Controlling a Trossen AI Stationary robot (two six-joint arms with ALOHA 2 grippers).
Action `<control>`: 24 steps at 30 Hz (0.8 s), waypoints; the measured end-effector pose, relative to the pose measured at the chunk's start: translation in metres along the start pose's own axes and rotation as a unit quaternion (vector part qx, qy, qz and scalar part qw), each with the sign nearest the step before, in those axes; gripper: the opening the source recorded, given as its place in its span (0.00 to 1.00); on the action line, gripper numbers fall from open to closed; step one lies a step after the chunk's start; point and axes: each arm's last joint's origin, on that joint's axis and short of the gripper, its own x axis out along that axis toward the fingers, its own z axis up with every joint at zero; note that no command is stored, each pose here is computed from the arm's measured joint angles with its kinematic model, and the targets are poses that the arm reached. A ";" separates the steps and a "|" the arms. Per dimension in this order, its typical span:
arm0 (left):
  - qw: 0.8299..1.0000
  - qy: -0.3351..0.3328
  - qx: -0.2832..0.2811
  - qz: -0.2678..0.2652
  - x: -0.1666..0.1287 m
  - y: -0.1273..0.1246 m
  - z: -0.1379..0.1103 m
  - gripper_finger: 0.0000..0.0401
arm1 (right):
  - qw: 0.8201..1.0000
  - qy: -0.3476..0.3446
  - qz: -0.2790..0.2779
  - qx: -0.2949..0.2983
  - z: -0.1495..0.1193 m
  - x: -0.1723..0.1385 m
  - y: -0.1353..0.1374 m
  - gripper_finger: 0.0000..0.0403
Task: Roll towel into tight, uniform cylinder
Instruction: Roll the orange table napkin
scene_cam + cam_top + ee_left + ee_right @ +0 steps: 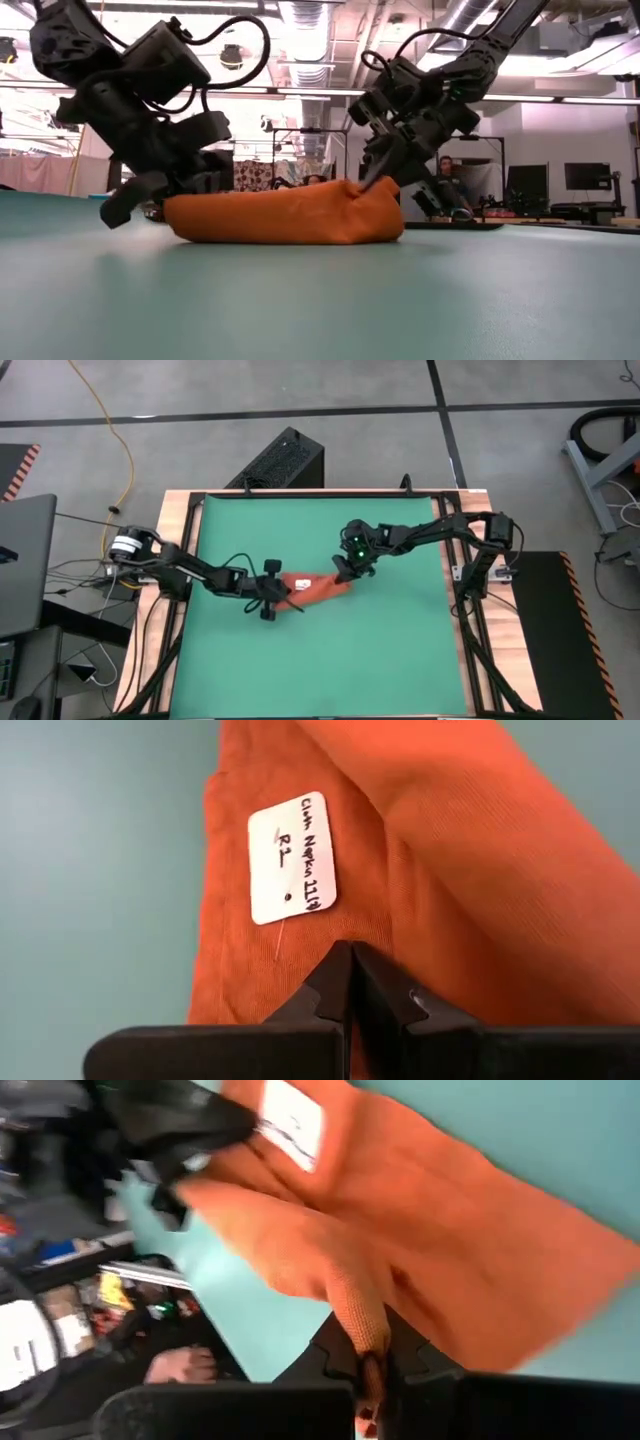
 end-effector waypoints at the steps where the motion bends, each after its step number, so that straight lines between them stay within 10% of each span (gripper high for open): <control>1: 1.000 -0.002 -0.011 -0.004 -0.001 -0.003 0.001 0.00 | 1.000 0.001 -0.011 0.002 -0.001 0.000 -0.002 0.05; 24: 0.999 -0.027 0.036 0.009 -0.019 -0.045 0.019 0.00 | 0.999 -0.006 -0.052 -0.001 0.001 -0.001 -0.013 0.05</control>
